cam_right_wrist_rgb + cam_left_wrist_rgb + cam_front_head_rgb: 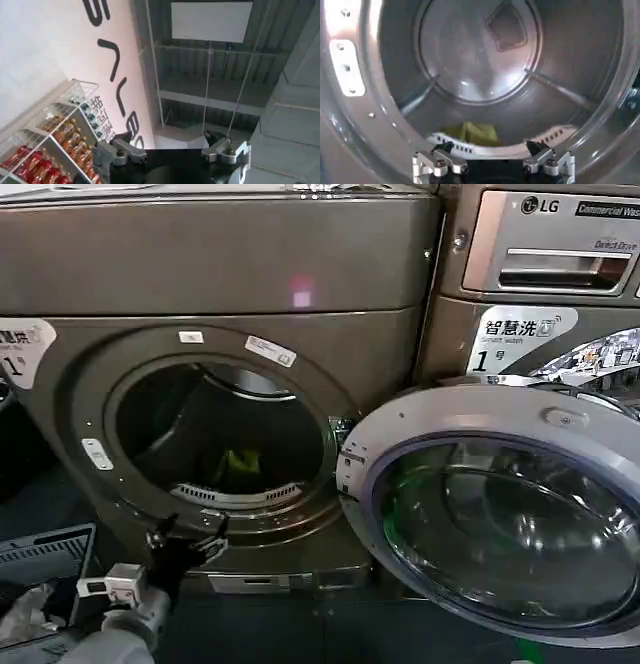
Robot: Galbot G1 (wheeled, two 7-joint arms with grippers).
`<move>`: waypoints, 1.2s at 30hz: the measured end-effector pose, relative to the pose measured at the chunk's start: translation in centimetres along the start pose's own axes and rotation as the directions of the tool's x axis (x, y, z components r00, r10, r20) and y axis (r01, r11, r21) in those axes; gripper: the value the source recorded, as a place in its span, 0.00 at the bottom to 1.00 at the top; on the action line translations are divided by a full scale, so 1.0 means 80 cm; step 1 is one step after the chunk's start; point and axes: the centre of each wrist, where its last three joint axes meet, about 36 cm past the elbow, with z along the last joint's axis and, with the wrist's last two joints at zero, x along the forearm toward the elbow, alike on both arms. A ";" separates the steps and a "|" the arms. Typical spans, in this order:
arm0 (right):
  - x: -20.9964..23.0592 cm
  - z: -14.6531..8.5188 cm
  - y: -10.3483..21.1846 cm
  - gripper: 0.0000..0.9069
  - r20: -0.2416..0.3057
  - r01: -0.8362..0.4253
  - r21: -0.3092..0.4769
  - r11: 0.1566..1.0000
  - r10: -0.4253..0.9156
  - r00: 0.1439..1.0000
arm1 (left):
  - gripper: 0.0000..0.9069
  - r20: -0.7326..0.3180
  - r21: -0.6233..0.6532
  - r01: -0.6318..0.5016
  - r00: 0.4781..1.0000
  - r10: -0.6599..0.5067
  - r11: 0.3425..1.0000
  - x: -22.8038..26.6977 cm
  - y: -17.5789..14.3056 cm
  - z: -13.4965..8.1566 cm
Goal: Grasp the clothes from the dryer.
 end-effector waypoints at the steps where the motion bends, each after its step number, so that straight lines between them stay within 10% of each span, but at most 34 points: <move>1: 0.000 -0.001 -0.001 1.00 0.000 0.000 0.002 1.000 0.000 1.000 | 1.00 0.003 0.000 -0.002 1.000 0.002 1.000 -0.002 0.000 0.000; 36: 0.006 -0.033 -0.024 1.00 0.022 0.006 0.045 0.999 -0.007 1.000 | 1.00 0.094 -0.013 -0.041 0.995 0.042 0.999 -0.189 -0.010 -0.032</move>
